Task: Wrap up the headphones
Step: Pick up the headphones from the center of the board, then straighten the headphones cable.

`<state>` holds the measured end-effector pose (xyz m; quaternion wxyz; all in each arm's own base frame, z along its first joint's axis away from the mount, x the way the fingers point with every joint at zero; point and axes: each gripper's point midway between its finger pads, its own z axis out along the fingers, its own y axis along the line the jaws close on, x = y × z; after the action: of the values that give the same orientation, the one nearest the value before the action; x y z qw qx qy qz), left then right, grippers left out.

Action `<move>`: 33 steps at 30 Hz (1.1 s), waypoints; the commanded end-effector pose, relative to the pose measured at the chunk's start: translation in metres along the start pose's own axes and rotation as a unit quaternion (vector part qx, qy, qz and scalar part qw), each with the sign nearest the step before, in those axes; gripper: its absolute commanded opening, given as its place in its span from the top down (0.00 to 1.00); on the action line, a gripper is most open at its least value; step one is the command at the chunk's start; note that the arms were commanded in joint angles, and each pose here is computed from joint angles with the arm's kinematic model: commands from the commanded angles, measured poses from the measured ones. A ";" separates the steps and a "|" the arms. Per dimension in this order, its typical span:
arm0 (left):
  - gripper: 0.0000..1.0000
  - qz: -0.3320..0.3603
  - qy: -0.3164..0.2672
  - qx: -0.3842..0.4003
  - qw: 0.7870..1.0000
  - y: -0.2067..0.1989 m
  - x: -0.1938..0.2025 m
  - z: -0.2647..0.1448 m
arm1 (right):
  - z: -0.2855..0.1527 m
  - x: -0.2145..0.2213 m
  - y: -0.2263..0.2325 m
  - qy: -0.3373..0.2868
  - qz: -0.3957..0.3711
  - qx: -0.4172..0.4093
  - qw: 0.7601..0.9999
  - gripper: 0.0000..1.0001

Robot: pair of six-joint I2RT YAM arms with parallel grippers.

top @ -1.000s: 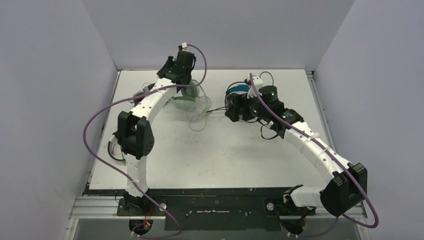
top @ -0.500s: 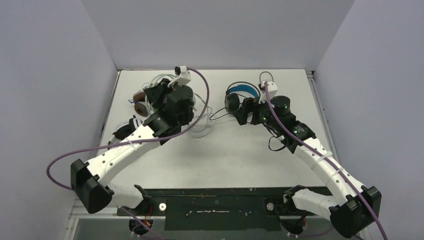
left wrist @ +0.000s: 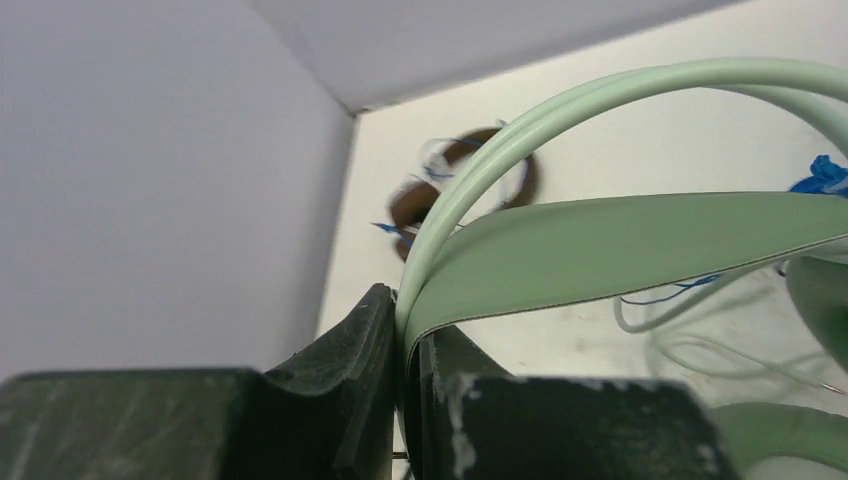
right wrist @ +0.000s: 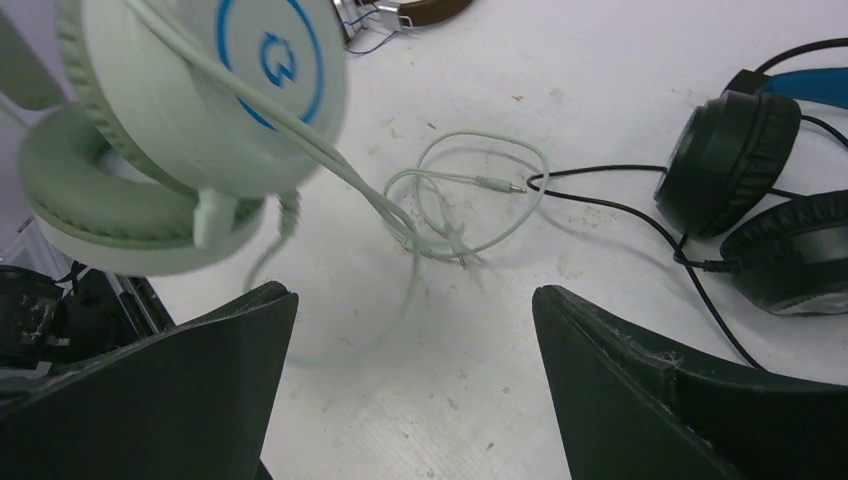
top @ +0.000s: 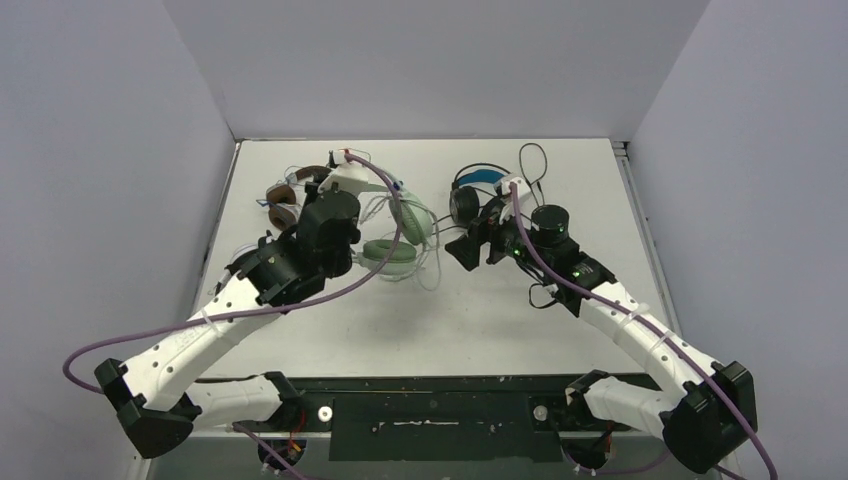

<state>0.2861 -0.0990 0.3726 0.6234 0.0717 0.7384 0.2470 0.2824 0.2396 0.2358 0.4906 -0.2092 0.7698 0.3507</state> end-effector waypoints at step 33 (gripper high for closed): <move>1.00 -0.077 0.021 0.221 0.972 -0.057 0.039 0.002 | -0.031 -0.001 0.102 -0.033 -0.127 -0.245 0.961 0.46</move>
<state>0.2793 -0.1277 0.2747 0.5293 0.1877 0.8256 0.0545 0.2306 0.2697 0.2440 0.4872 -0.3599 0.6860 0.4031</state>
